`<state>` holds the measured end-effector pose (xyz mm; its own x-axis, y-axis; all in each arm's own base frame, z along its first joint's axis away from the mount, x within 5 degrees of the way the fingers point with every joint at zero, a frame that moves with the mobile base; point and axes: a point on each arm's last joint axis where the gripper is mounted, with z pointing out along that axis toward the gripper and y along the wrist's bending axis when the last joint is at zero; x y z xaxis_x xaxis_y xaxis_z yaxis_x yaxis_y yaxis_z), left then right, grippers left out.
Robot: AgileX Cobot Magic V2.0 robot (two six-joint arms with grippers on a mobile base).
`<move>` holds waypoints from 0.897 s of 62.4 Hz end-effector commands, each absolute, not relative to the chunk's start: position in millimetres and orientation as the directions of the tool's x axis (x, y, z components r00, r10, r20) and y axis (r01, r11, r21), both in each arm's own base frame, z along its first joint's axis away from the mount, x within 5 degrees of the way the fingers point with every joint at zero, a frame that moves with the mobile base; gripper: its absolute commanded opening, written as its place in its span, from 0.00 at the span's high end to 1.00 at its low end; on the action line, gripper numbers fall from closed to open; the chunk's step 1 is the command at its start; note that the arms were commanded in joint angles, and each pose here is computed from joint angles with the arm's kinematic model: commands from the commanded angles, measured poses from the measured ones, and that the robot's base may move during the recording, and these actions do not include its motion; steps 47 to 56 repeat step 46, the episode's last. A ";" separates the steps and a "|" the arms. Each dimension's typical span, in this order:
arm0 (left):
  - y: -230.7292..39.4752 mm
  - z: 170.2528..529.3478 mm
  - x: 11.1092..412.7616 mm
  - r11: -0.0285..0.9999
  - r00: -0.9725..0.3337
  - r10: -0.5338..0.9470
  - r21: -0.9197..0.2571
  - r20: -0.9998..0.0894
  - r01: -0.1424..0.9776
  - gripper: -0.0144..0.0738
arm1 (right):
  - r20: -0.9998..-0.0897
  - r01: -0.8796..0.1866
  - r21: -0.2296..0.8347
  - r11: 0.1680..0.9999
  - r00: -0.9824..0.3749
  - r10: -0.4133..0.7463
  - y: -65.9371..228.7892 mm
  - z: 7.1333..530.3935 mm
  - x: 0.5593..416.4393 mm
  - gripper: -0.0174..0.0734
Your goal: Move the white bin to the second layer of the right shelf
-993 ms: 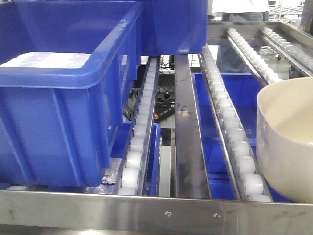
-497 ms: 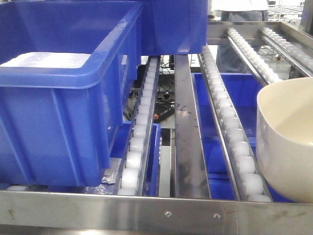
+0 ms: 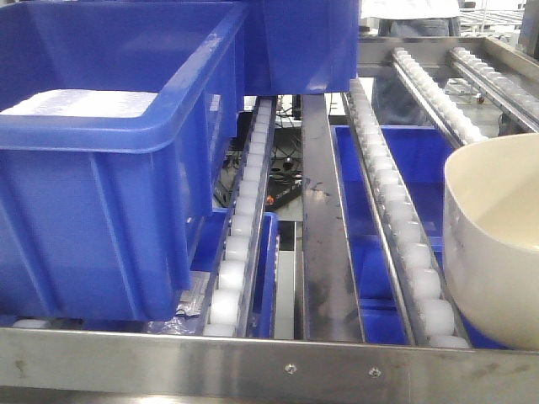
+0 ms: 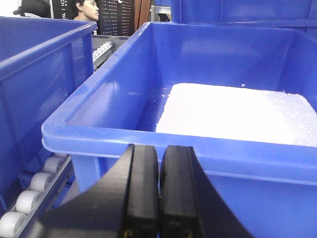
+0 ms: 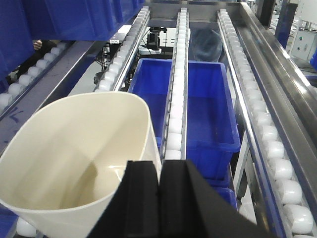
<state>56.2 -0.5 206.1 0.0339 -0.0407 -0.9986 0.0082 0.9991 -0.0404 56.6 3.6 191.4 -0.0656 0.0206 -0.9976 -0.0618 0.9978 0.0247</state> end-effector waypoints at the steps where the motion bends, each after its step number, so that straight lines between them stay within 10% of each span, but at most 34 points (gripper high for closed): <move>1: 0.1 205.1 55.6 0.999 0.104 -0.051 -0.051 -0.993 0.005 0.74 | -0.999 -0.059 0.018 0.998 0.044 0.020 3.2 200.8 55.5 0.75; 56: 0.1 205.1 55.6 0.999 0.104 -0.051 -0.051 -0.993 0.005 0.74 | -0.999 -0.059 0.018 0.998 0.044 0.020 3.2 200.8 55.5 0.75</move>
